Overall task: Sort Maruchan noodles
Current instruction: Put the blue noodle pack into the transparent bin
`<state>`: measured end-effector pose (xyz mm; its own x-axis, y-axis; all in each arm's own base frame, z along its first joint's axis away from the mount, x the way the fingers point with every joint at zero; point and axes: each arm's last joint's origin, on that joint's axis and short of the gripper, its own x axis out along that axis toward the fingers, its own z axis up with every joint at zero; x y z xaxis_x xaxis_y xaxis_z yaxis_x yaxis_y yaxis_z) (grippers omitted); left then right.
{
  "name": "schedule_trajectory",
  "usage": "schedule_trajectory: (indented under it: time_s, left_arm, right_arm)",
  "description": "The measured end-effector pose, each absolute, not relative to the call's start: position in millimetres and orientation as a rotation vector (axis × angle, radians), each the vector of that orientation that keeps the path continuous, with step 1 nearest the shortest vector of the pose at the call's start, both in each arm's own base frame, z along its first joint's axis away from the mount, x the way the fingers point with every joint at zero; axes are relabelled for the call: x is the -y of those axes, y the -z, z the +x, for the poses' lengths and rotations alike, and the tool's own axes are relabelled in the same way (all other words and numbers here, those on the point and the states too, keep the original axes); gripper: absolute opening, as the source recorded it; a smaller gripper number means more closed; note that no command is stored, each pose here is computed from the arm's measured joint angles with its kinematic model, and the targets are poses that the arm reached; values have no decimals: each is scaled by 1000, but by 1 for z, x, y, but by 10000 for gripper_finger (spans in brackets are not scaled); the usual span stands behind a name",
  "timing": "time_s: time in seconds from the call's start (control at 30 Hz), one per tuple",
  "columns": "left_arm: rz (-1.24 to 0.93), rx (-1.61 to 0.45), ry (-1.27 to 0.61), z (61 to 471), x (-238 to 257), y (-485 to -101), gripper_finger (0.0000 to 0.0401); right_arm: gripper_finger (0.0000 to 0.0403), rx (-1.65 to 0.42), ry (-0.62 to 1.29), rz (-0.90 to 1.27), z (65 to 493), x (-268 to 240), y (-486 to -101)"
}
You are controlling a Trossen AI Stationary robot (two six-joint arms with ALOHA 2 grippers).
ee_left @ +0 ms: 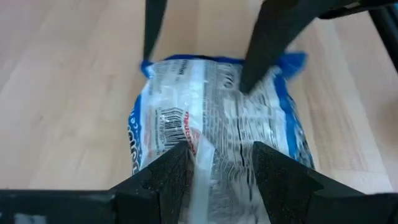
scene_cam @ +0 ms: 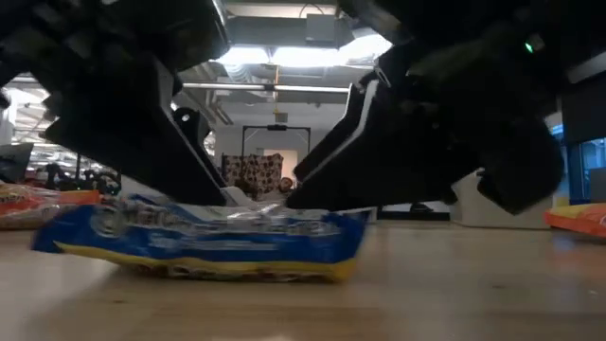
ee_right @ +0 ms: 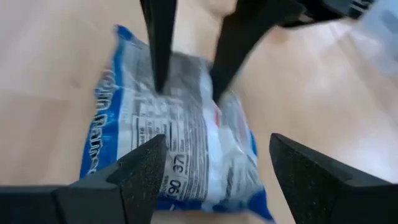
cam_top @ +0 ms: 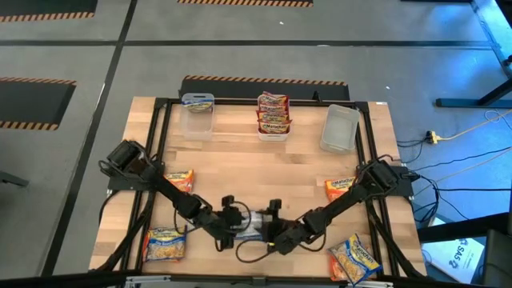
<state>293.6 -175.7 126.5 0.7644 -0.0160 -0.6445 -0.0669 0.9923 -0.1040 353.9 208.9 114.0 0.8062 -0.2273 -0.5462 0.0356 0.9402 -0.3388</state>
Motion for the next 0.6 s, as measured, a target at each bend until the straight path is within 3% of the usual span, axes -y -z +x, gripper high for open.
schedule_trajectory:
  time_s: [0.27,0.6]
  left_arm:
    - [-67,-630,-23,285,170,-164,174]
    - [56,-728,-164,278,151,-134,174]
  right_arm:
    - [275,-585,6,-281,361,-234,-162]
    - [275,-617,-89,-367,361,-251,-116]
